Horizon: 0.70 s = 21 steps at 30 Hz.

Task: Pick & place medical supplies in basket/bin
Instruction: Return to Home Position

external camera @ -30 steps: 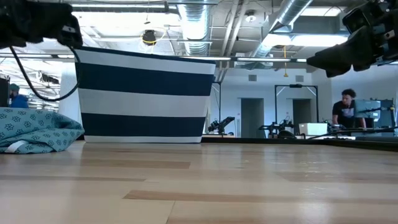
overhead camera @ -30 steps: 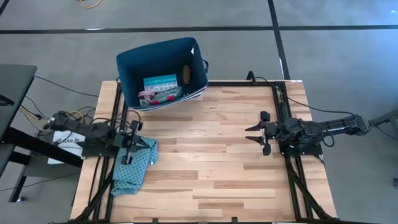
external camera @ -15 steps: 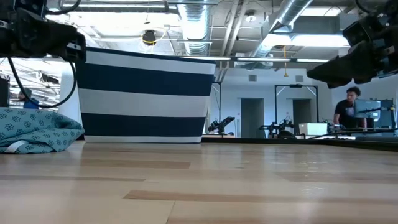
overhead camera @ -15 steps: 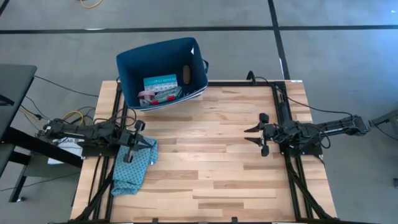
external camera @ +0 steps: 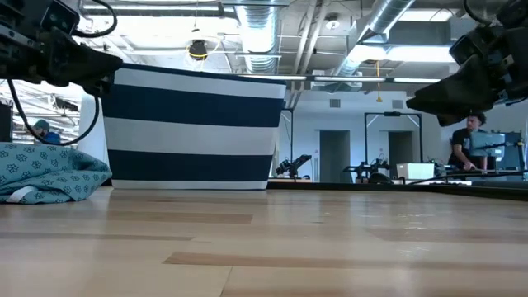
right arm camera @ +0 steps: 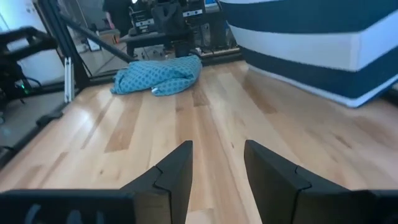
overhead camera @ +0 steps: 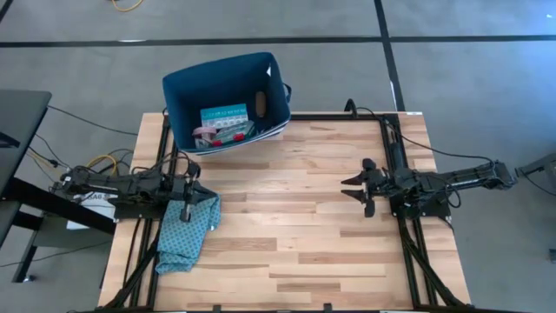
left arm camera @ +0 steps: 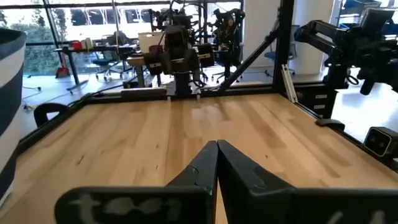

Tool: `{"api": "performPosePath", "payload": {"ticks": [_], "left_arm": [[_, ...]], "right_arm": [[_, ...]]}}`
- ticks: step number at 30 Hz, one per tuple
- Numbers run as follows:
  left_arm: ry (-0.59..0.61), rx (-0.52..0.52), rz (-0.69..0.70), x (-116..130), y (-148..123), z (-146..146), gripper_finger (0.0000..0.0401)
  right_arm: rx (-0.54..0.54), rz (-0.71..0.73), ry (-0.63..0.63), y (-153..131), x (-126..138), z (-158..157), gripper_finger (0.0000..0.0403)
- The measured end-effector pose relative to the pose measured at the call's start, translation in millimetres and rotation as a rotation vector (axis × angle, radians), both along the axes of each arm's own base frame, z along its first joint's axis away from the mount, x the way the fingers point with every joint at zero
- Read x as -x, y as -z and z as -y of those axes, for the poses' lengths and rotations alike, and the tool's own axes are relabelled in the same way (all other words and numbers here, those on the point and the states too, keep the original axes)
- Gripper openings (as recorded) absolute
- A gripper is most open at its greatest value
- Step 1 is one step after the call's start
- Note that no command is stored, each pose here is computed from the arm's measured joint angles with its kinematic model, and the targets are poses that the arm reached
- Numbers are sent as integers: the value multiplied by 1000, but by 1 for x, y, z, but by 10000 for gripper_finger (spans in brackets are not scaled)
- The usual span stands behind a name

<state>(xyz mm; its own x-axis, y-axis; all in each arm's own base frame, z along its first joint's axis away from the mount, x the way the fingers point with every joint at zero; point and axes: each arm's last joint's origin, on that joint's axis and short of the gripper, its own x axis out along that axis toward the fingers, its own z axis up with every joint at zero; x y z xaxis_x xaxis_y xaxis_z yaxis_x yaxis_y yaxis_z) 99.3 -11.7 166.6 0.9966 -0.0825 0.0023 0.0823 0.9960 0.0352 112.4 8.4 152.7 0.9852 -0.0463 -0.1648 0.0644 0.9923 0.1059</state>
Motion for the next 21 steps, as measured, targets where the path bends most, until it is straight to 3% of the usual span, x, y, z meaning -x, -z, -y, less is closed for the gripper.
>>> {"api": "performPosePath", "payload": {"ticks": [3, 21], "left_arm": [[1, 5, -1, 0, 0, 0, 0], [15, 0, -4, 0, 1, 0, 0]], "right_arm": [[-41, 1, 5, 0, 0, 0, 137], [-41, -2, 5, 0, 0, 0, 137]]}}
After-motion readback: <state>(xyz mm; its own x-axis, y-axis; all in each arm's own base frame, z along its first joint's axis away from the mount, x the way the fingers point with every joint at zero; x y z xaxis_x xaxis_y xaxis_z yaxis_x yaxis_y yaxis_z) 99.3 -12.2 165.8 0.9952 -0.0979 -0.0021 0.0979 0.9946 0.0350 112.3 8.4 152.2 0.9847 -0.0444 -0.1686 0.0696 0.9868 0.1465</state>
